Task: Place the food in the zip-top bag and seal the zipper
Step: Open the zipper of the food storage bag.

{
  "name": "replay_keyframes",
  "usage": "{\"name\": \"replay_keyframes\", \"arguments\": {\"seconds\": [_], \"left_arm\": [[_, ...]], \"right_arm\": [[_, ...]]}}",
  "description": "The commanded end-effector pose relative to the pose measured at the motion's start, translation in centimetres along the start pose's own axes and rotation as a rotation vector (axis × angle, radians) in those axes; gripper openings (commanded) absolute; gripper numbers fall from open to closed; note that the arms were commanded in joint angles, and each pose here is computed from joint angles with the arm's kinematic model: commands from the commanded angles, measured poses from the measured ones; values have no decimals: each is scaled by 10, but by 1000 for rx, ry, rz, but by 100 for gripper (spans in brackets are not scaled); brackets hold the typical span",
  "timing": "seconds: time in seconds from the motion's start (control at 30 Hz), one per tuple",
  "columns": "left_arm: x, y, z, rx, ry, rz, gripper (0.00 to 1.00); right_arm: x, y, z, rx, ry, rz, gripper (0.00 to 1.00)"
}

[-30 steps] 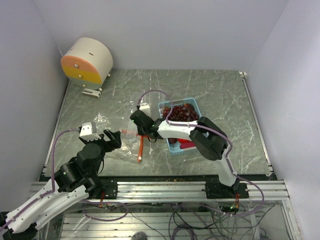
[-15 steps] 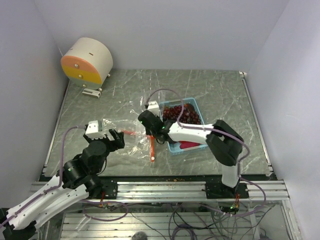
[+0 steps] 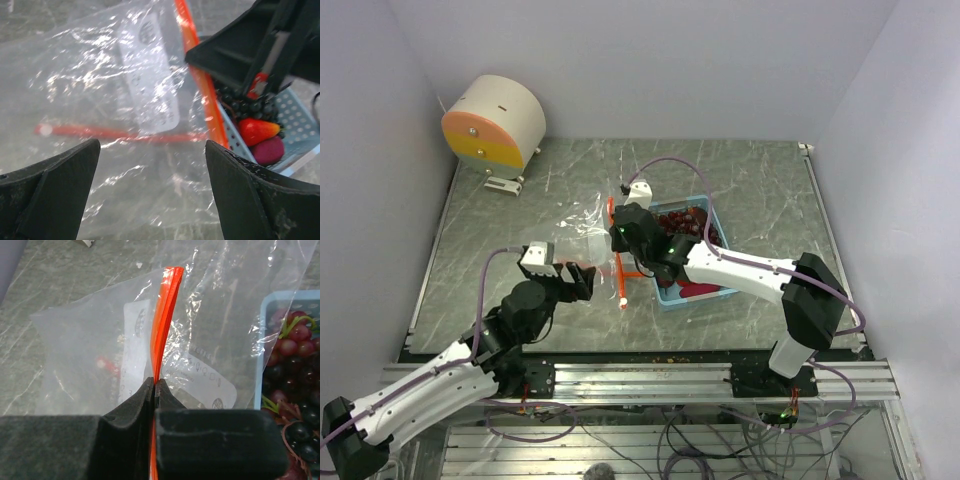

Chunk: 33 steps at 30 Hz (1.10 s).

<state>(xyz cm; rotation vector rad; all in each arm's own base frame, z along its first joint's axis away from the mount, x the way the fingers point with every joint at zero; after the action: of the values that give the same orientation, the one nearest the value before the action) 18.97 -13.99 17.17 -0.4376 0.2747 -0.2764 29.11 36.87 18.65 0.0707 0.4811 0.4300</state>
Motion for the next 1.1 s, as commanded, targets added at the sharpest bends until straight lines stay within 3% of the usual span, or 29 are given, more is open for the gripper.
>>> {"name": "replay_keyframes", "arguments": {"seconds": [0.0, 0.23, 0.57, 0.67, 0.8, 0.97, 1.07], "left_arm": [[8, -34, 26, -91, -116, -144, 98], [31, -56, 12, -112, -71, -191, 99], [49, -53, -7, -106, -40, -149, 92], [50, -51, -8, -92, -33, -128, 82], [52, -46, -13, -87, -28, -115, 61], [55, -43, -20, -87, -25, -103, 55], [56, -41, -19, -84, -32, -91, 38]], "right_arm": [[-5, 11, 10, 60, -44, 59, 0], [-1, 26, 11, 52, -50, 49, 0], [-9, 39, 14, 56, -60, 71, 0], [-14, 40, 17, 58, -69, 73, 0], [-21, 41, 23, 69, -83, 88, 0], [-30, 47, 31, 85, -96, 136, 0], [-36, 51, 34, 96, -100, 174, 0]]}}
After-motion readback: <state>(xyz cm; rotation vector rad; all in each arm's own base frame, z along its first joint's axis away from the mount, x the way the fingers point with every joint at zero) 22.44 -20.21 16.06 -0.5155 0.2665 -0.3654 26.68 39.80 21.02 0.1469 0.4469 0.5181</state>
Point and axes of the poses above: each gripper's point midway between its finger pads, its own x axis out along the fingers, its own y axis along the line the jaws close on, z = x × y, the point moved 3 cm from there along -x, back along the fingers, and after that the axes turned 7 degrees about -x, right-handed, at the moved point
